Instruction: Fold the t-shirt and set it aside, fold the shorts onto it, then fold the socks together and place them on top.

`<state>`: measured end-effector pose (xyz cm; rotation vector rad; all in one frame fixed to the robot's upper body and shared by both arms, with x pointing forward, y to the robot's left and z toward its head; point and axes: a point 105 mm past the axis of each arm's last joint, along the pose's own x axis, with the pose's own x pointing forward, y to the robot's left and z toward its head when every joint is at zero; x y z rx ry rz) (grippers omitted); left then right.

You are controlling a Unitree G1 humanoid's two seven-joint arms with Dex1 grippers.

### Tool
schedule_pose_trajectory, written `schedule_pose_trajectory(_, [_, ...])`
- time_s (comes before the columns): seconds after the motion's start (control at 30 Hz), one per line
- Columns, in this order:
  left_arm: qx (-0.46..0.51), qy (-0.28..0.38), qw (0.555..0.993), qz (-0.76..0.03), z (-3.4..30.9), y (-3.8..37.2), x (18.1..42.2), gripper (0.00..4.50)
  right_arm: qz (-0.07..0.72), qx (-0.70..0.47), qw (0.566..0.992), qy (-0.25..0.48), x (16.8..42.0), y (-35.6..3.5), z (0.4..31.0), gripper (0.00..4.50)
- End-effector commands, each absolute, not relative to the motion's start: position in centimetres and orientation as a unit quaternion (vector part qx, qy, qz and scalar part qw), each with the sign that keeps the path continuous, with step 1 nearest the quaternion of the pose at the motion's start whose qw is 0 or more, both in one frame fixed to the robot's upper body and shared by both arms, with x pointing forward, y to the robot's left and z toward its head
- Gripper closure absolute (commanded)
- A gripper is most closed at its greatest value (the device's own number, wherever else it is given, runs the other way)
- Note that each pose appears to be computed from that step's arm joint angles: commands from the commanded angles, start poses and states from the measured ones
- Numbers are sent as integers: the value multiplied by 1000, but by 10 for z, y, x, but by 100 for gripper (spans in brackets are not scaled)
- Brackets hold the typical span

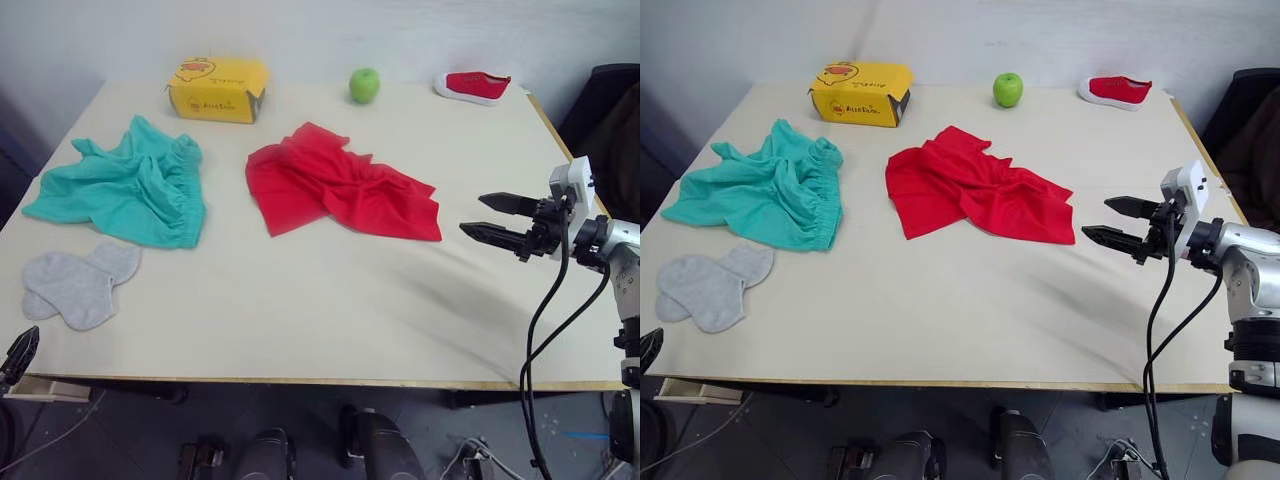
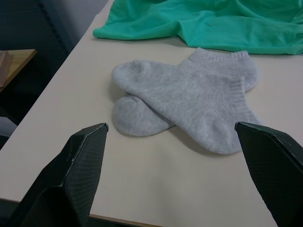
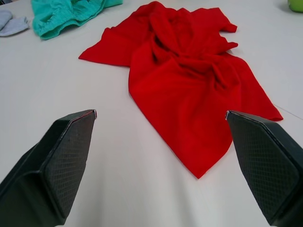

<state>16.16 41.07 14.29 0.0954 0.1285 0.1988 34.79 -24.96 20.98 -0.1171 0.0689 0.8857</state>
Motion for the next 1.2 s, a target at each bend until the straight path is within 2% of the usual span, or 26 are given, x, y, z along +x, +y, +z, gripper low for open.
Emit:
schedule_pose_trajectory(0.03, [78,51,989,111,160,417,160,0,432,-63,900,17,344,-248,220,3])
schedule_pose_trajectory(0.1, [62,37,992,106,162,415,163,0,430,-65,900,17,343,-247,219,3])
schedule_pose_trajectory(0.6, [85,55,992,74,163,398,173,0,424,-71,903,21,339,-244,218,3])
schedule_pose_trajectory(0.77, [80,68,994,12,161,373,188,0,418,-95,903,18,338,-239,218,3])
schedule_pose_trajectory(0.93, [96,81,984,-123,166,322,225,0,410,-130,902,22,344,-224,215,3])
schedule_pose_trajectory(1.03, [128,88,959,-238,169,282,257,0,429,-145,891,33,349,-204,210,3])
schedule_pose_trajectory(1.17, [201,82,915,-341,172,233,318,0,431,-181,882,66,368,-183,191,3])
schedule_pose_trajectory(1.2, [211,82,908,-353,173,227,328,0,431,-188,880,71,372,-181,188,3])
